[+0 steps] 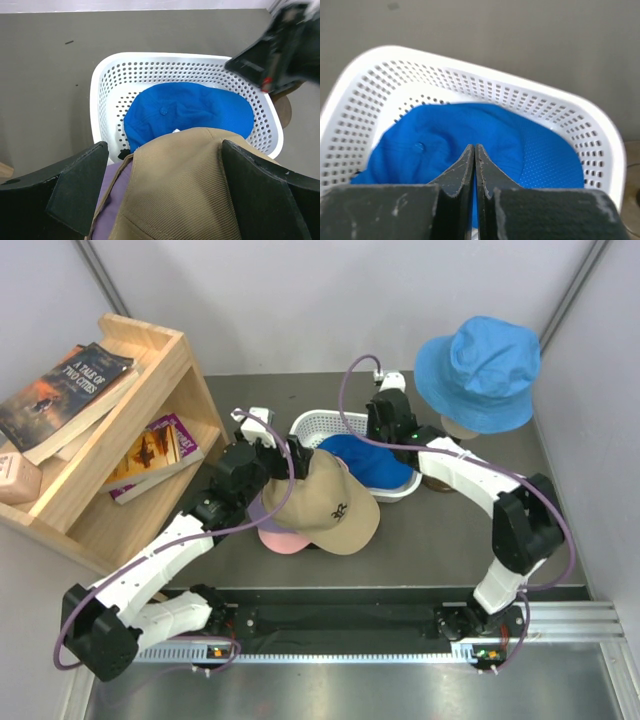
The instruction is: Stack the hats
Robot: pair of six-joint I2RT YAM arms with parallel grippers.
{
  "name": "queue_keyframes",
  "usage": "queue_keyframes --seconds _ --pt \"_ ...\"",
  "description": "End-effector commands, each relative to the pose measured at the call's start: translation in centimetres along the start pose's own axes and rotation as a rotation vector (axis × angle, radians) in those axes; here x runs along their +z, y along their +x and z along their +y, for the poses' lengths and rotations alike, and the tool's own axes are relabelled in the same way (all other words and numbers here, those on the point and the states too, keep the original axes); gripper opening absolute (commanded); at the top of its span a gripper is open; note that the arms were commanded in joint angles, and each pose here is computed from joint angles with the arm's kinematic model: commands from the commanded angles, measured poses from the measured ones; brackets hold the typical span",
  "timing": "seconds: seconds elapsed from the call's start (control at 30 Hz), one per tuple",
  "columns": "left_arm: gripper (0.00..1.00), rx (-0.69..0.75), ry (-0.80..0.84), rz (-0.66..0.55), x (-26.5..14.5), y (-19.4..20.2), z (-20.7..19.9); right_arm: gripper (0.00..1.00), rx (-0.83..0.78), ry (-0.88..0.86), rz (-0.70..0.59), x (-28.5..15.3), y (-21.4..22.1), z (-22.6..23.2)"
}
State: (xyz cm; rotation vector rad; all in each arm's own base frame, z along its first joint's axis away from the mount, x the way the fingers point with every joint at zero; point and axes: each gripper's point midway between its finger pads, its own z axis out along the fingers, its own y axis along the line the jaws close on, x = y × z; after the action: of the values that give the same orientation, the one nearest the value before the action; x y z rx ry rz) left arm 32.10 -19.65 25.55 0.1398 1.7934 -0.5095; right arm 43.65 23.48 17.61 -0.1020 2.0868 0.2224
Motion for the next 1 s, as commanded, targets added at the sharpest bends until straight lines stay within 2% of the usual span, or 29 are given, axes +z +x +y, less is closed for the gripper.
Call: queue_keyframes --seconds 0.0,0.1,0.17,0.2,0.27,0.43,0.63,0.73,0.83,0.87,0.93,0.97 --pt "0.99 0.115 -0.087 0.182 -1.1 4.9 2.7 0.04 -0.011 0.010 -0.029 -1.5 -1.4 -0.8" --pt "0.99 0.115 -0.090 0.189 -1.3 5.0 2.8 0.20 -0.025 -0.007 0.056 -0.9 0.7 -0.4" --pt "0.99 0.114 -0.092 0.190 -1.3 5.0 2.8 0.40 -0.019 -0.019 0.095 -0.4 2.4 -0.2" --pt "0.99 0.116 -0.093 0.193 -1.3 5.1 2.9 0.53 -0.016 -0.032 0.109 -0.2 3.0 0.0" --pt "0.99 0.119 -0.097 0.193 -1.3 5.0 2.9 0.66 -0.011 -0.039 0.145 0.1 4.6 0.0" --pt "0.99 0.125 -0.116 0.201 -1.4 5.1 3.3 0.76 -0.016 -0.053 0.205 0.7 7.0 0.2" --pt "0.99 0.131 -0.123 0.207 -1.4 5.1 3.4 0.75 -0.031 -0.020 0.289 2.3 10.2 0.0" --pt "0.99 0.131 -0.125 0.205 -1.5 4.9 3.5 0.69 -0.038 -0.006 0.310 2.4 11.2 -0.2" --pt "0.99 0.135 -0.127 0.202 -1.5 4.9 3.5 0.50 -0.045 0.002 0.317 2.5 11.6 -0.5" --pt "0.99 0.135 -0.129 0.202 -1.5 4.9 3.5 0.36 -0.048 0.003 0.316 2.6 11.6 -0.5" --pt "0.99 0.137 -0.128 0.200 -1.5 4.8 3.5 0.26 -0.059 0.005 0.326 2.8 12.0 -0.5" --pt "0.99 0.135 -0.132 0.203 -1.5 4.9 3.6 0.17 -0.063 0.004 0.326 2.9 12.0 -0.5"
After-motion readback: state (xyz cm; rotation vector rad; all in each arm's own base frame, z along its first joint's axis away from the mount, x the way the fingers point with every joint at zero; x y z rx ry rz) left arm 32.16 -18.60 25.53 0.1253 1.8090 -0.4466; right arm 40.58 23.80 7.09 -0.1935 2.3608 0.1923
